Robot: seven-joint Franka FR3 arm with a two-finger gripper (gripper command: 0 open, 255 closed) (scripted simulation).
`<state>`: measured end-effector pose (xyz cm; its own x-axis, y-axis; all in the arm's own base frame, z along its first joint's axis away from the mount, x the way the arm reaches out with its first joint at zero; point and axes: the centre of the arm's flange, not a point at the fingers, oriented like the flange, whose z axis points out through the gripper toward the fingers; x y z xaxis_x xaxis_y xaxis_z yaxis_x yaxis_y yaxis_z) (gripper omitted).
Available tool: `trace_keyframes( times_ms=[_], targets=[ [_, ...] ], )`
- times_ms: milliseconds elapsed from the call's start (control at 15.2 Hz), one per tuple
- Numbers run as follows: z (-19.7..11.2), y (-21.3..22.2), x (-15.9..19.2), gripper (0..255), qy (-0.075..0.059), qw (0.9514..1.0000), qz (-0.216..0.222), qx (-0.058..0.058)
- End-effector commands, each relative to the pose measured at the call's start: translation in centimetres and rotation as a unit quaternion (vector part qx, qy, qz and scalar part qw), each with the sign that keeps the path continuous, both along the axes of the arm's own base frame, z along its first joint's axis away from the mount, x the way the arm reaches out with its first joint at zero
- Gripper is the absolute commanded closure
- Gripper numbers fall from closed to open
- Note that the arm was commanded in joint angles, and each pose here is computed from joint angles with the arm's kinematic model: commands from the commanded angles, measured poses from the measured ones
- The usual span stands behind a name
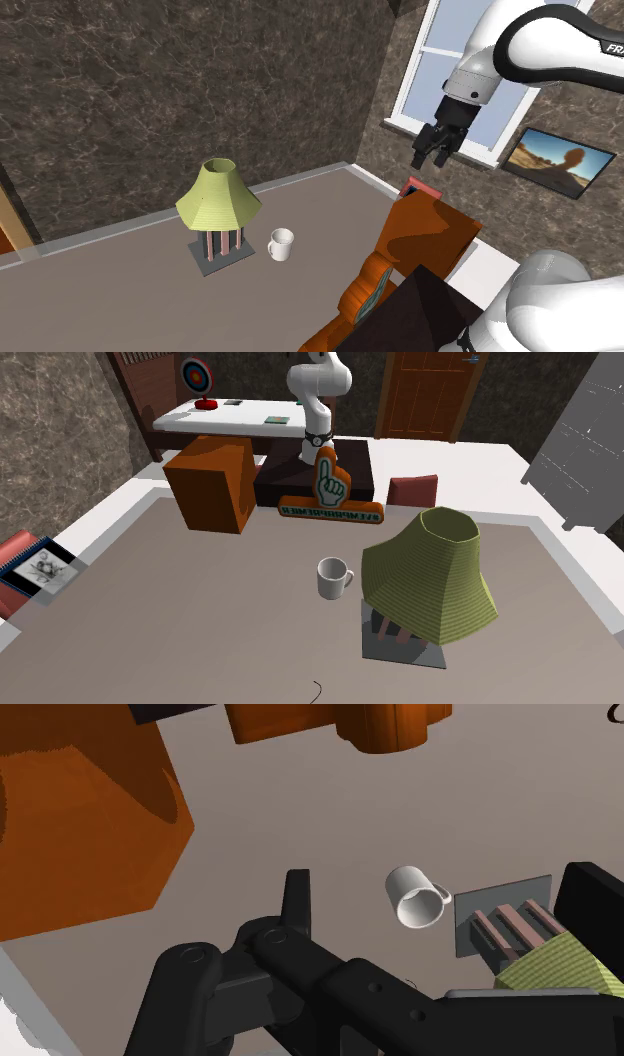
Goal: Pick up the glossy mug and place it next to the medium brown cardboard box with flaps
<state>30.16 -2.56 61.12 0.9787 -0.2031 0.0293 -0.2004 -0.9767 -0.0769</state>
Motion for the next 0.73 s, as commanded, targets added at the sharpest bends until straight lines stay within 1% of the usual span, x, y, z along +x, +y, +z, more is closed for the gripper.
trace_keyframes(
  times_ms=[0, 660],
  targets=[
    [0.0, 0.0, 0.0, 0, 0.000, 1.0000, 0.000, 0.000],
    [-10.5, 2.1, 7.6, 0, -0.003, 1.0000, -0.009, -0.002]
  ],
)
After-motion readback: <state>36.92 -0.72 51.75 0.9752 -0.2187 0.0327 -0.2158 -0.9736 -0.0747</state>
